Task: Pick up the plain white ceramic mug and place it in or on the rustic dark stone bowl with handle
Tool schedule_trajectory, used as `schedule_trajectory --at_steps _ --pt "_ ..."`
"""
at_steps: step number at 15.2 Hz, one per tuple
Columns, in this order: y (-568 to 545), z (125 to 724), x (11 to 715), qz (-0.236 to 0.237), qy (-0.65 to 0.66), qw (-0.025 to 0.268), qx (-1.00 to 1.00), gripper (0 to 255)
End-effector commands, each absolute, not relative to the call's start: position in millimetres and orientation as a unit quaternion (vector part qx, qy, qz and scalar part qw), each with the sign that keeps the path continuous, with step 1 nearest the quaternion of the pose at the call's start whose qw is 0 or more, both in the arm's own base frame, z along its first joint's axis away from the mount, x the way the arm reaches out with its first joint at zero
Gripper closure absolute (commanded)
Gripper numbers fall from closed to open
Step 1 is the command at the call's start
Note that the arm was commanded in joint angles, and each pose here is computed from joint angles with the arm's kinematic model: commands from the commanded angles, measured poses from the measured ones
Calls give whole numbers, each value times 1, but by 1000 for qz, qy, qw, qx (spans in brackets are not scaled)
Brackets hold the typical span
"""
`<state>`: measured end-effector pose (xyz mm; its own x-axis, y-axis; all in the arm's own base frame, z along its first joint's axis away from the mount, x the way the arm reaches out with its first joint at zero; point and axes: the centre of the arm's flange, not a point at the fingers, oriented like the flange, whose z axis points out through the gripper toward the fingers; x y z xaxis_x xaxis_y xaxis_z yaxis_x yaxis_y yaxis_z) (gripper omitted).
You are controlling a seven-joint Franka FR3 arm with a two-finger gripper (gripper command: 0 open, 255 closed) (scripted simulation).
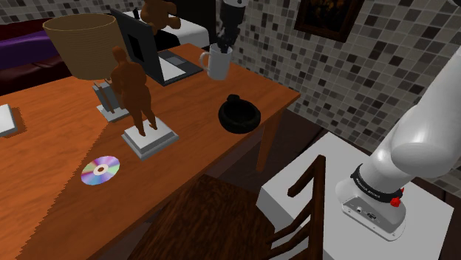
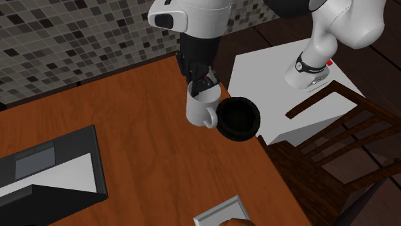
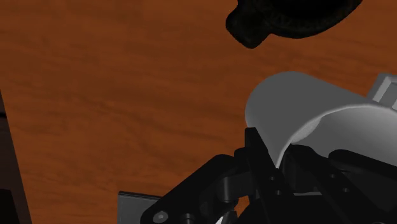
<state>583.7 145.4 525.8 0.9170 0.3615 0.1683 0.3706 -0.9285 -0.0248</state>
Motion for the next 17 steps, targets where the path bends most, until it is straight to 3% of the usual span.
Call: schedule_trajectory --at_steps 1,8,17 --pt "149 531 557 -81 -187 28 -979 255" --pt "159 543 466 -81 -187 28 -979 255" --pt "159 495 466 -81 -187 28 -979 255"
